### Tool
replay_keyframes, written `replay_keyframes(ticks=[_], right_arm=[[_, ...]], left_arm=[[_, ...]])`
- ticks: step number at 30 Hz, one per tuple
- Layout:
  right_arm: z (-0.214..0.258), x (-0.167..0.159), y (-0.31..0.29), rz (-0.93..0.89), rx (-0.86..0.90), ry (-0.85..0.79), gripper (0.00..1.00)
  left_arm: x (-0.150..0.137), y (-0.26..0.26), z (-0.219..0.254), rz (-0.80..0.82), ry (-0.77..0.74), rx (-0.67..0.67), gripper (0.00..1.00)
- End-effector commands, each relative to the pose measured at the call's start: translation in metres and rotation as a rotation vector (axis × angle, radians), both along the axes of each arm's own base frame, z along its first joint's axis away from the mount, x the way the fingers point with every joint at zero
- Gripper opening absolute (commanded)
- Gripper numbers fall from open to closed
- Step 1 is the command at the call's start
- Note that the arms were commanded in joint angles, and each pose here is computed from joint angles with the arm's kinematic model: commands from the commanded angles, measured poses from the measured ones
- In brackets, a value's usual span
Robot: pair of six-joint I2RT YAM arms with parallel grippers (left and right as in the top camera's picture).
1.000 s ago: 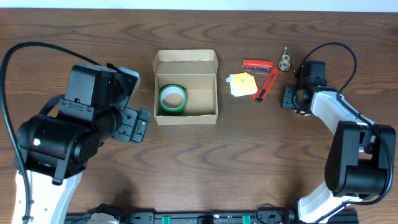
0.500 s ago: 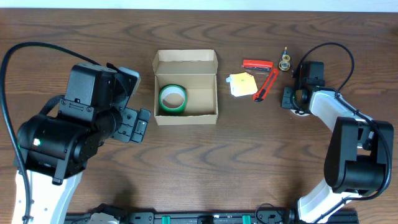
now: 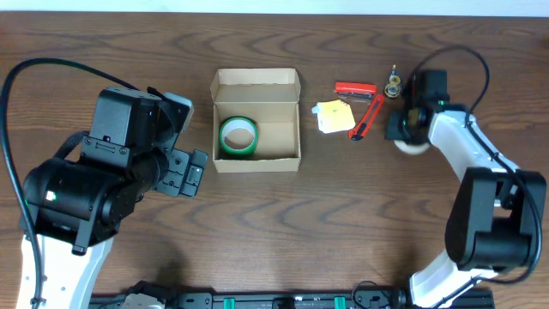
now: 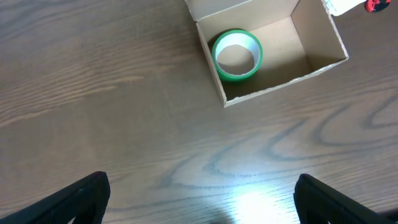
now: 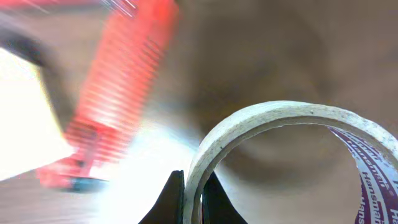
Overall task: Pack container
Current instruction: 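Grasp the white tape roll's rim with the right gripper, then carry the white tape roll into the box beside the green roll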
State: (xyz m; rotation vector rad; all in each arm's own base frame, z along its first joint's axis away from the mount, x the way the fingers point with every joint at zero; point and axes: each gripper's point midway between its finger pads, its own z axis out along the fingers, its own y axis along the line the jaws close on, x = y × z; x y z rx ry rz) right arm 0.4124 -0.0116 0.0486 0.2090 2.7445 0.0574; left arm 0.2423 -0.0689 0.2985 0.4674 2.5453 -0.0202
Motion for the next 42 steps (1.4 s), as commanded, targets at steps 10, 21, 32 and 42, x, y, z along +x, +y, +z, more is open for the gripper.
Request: replay_keyframes(ticks=[10,21,32,42], right_arm=[[0.133,0.015,0.188,0.375,0.144,-0.322,0.01],[0.103,-0.045,0.314,0.596,0.189,-0.258,0.01],[0.070,-0.070,0.378,0.718,0.248,-0.239,0.01],[0.052,-0.076,0.393,0.747,0.249,-0.224,0.01]], left_arm=[[0.001,0.001,0.000,0.008,0.001,0.004,0.95],[0.001,0.001,0.000,0.008,0.001,0.004,0.95],[0.001,0.001,0.000,0.008,0.001,0.004,0.95],[0.001,0.001,0.000,0.008,0.001,0.004,0.95]])
